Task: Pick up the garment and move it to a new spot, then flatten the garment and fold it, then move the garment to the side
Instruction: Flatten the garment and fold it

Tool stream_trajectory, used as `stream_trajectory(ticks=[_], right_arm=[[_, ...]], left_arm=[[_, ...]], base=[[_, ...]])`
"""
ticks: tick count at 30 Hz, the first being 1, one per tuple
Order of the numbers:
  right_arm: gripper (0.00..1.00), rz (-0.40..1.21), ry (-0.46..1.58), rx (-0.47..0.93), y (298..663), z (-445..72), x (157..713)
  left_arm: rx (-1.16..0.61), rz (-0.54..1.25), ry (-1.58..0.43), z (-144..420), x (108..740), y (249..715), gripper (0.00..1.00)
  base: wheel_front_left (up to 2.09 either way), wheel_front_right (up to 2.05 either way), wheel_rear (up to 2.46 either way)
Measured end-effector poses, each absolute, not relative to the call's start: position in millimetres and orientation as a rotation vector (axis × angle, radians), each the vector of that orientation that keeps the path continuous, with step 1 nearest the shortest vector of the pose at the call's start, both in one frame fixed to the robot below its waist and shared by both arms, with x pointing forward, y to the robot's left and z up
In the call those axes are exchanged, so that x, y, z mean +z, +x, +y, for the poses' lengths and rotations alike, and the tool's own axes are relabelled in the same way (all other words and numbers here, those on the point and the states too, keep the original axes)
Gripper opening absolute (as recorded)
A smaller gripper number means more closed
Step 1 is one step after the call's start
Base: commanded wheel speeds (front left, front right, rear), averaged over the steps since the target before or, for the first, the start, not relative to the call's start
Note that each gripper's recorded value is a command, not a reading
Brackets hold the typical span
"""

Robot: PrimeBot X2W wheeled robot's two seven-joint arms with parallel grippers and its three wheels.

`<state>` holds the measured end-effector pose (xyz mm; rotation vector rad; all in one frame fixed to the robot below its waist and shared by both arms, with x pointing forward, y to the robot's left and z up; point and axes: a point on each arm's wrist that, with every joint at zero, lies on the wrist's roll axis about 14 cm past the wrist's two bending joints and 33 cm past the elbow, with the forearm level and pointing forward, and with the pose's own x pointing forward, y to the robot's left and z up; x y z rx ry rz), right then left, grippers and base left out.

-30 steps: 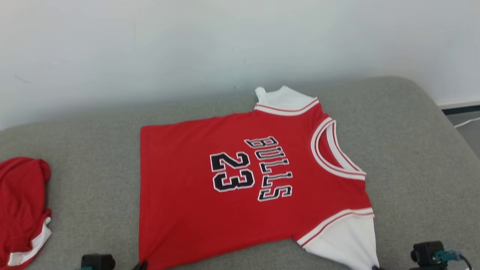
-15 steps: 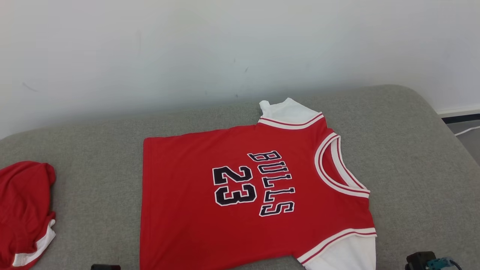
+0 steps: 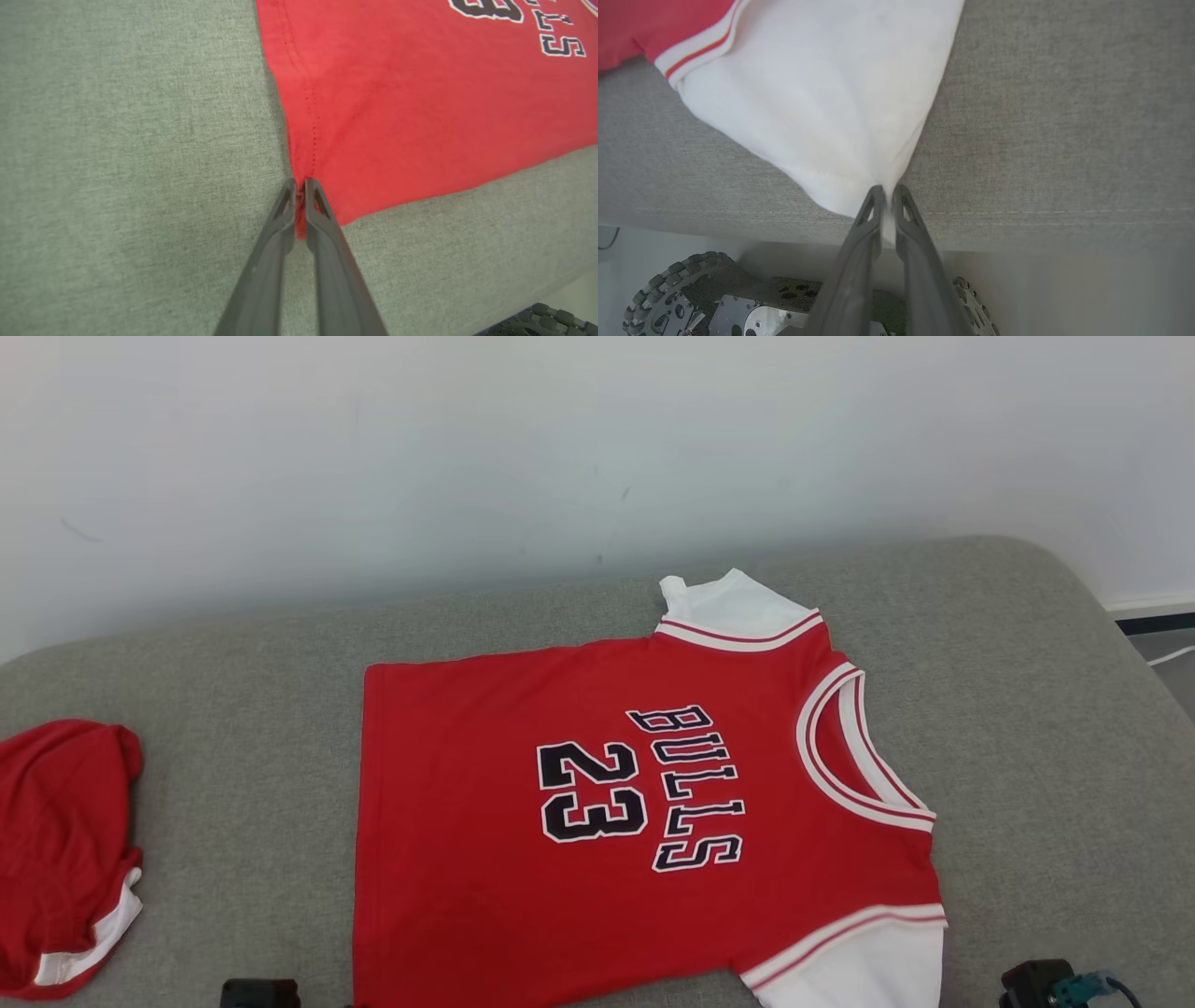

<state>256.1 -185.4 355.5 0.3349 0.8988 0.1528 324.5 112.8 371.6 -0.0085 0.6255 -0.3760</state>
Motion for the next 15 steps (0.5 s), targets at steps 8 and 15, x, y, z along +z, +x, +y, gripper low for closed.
stream_trajectory(ticks=[8, 15], right_arm=[[1.00, 0.803, 0.395, 0.137, 275, -194, 383], [1.00, 0.610, 0.393, 0.167, 302, -197, 429]], left_arm=[[-0.345, 0.541, -0.065, 112, 392, 339, 1.00], [-0.305, 0.328, -0.129, 113, 439, 364, 1.00]], base=[[0.00, 0.00, 0.00], [0.00, 0.00, 0.00]])
